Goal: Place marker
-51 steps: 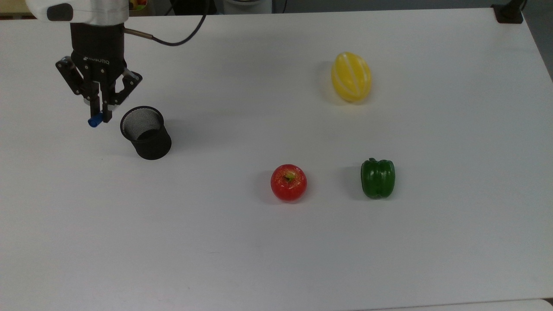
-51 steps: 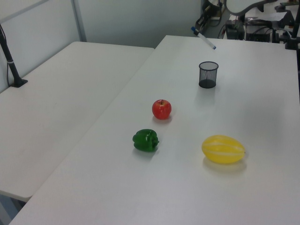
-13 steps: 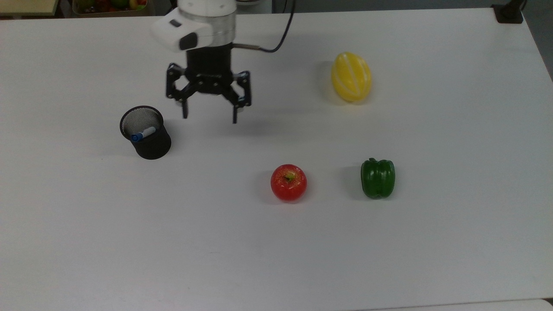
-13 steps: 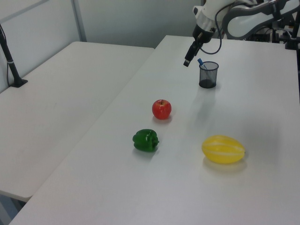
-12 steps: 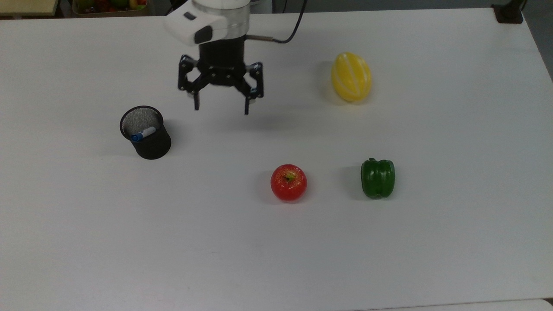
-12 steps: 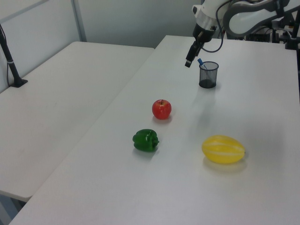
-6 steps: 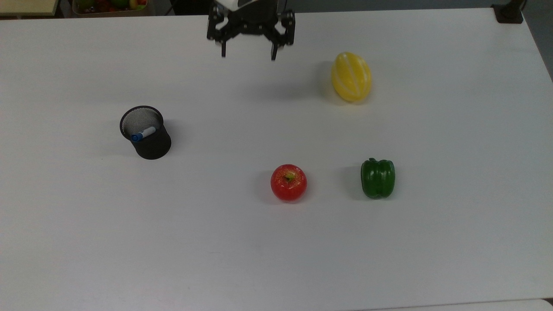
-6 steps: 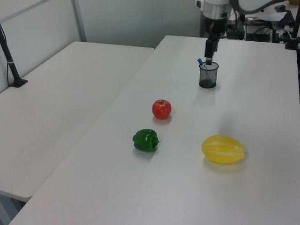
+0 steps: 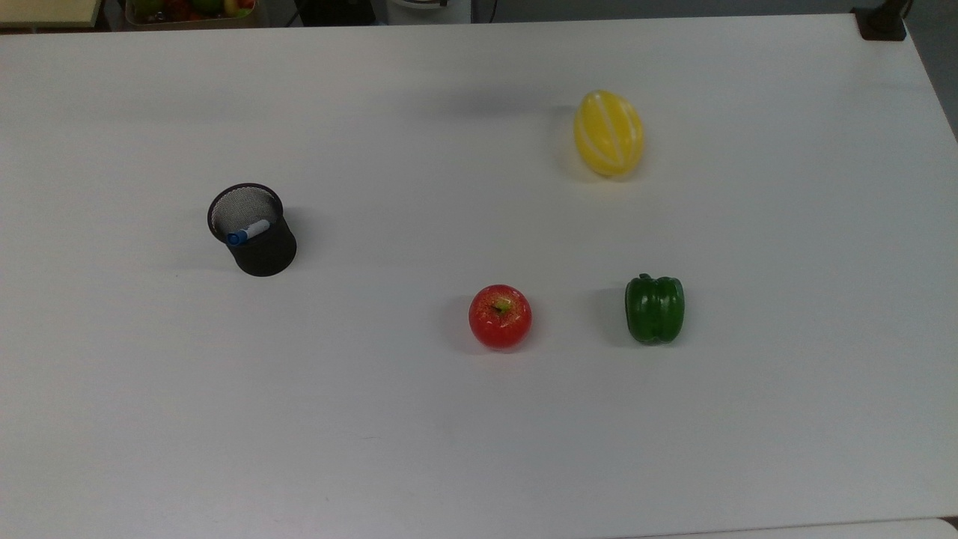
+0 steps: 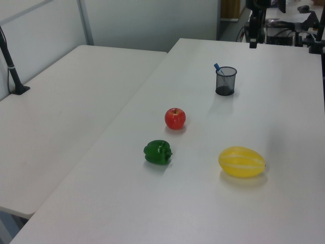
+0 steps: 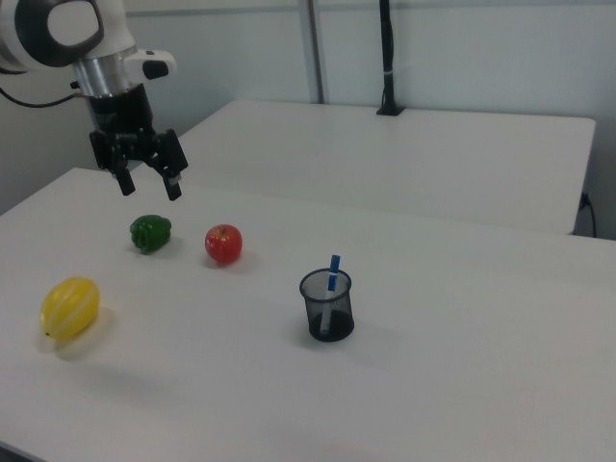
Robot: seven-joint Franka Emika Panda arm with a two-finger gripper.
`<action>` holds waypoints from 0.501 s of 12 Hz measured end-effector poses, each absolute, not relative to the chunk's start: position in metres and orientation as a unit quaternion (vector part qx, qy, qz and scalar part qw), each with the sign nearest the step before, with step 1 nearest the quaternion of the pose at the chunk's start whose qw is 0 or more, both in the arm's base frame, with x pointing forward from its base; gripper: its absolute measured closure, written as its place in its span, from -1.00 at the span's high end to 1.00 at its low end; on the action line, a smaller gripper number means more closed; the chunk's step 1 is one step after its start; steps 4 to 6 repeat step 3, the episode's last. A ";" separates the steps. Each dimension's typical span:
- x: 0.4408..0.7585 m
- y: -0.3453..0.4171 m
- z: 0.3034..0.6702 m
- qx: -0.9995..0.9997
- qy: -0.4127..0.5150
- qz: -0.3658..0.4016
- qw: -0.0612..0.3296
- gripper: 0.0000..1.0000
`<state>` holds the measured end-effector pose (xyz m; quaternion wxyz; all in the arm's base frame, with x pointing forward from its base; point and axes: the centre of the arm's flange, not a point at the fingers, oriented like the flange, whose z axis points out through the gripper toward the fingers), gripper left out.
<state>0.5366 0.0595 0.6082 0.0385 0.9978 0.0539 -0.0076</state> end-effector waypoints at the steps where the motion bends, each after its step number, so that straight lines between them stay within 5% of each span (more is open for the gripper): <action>1: 0.538 0.059 0.605 0.998 0.053 -0.010 0.039 1.00; 6: 0.539 0.059 0.603 0.998 0.053 -0.012 0.038 1.00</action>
